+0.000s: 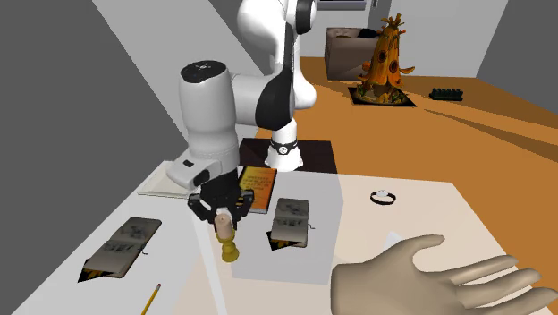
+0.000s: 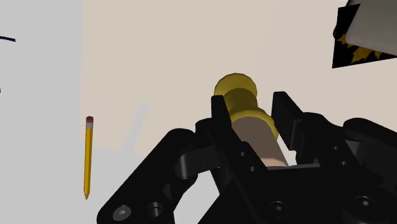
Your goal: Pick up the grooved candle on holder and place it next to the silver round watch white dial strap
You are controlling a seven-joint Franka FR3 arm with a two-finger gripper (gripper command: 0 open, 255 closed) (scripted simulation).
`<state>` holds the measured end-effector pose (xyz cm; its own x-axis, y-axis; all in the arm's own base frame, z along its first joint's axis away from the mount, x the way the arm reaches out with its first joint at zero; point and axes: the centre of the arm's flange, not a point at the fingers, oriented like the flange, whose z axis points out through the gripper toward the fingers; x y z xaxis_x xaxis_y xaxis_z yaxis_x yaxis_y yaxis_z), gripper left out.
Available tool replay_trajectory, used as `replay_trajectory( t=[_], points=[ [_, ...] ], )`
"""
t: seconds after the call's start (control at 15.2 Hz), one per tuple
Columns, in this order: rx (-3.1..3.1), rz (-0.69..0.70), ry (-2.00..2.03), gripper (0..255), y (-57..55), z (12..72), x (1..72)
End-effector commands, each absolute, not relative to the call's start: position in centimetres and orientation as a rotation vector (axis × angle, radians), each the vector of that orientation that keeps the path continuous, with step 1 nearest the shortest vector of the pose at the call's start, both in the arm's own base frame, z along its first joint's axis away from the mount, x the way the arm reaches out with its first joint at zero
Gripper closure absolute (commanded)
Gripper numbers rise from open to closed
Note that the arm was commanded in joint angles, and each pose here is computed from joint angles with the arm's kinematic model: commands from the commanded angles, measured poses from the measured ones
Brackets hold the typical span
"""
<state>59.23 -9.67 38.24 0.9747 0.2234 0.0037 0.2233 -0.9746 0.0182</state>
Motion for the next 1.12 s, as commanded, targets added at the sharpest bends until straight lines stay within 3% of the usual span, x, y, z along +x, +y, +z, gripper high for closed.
replay_trajectory(
  t=[0.0, 1.06],
  points=[
    [3.104, 0.008, 0.351, 255, -9.8, 39.3, 59.2],
    [3.104, 0.008, 0.351, 255, -9.8, 47.7, 59.2]
  ],
)
